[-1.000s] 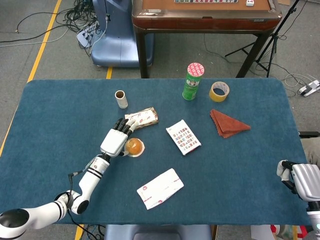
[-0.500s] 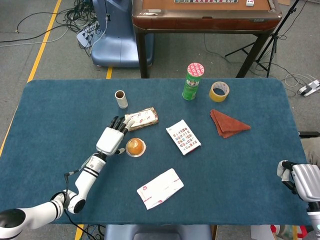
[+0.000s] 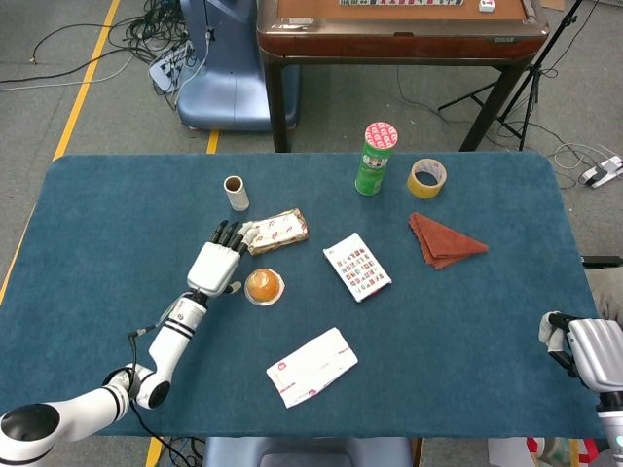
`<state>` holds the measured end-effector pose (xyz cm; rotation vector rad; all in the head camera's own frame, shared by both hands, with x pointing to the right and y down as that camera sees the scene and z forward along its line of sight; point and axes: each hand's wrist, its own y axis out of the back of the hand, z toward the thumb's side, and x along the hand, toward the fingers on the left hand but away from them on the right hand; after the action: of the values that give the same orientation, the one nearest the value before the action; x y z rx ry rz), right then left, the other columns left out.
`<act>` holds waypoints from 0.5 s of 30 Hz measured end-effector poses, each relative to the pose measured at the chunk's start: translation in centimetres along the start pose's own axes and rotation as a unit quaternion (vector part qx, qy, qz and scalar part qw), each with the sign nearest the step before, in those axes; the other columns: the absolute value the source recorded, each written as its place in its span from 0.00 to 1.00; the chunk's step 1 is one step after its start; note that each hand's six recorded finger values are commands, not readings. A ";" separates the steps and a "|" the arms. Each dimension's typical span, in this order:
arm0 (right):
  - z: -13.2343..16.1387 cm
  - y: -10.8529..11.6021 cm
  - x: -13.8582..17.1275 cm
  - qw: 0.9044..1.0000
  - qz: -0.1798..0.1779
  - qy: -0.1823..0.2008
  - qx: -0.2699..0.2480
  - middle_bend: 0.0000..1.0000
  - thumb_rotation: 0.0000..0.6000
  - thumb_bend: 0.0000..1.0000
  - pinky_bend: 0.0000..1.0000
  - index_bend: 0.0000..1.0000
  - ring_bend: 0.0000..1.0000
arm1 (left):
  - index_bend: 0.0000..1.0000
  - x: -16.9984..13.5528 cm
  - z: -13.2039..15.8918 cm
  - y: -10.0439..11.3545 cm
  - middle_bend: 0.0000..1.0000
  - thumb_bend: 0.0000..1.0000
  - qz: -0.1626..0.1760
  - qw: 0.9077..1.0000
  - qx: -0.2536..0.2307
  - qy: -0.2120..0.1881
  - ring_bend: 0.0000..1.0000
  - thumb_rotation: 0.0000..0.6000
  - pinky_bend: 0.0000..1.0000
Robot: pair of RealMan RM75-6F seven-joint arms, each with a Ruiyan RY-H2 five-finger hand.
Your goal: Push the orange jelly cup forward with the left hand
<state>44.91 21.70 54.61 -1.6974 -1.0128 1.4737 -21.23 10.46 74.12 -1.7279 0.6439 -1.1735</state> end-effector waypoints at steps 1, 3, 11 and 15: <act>0.0 0.0 0.0 1.000 0.000 0.000 0.000 0.79 1.00 1.00 0.93 0.92 0.75 | 0.00 0.0 0.2 0.1 0.00 0.00 0.002 1.000 -0.004 -0.003 0.00 1.00 0.00; 0.0 0.0 0.0 1.000 0.000 0.001 0.000 0.79 1.00 1.00 0.93 0.92 0.75 | 0.00 0.1 0.6 0.2 0.00 0.00 0.009 1.000 -0.009 -0.013 0.00 1.00 0.00; 0.0 0.0 0.0 1.000 0.000 0.000 -0.001 0.79 1.00 1.00 0.93 0.92 0.75 | 0.00 0.7 2.7 0.3 0.00 0.00 0.021 0.999 -0.021 -0.036 0.00 1.00 0.00; -0.1 0.1 0.1 1.000 -0.001 0.000 -0.002 0.79 1.00 1.00 0.93 0.92 0.75 | 0.00 0.8 3.8 0.5 0.00 0.00 0.025 0.998 -0.027 -0.048 0.00 1.00 0.00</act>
<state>45.01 21.72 54.48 -1.6985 -1.0165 1.4717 -17.41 11.11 73.57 -1.7910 0.6616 -1.0411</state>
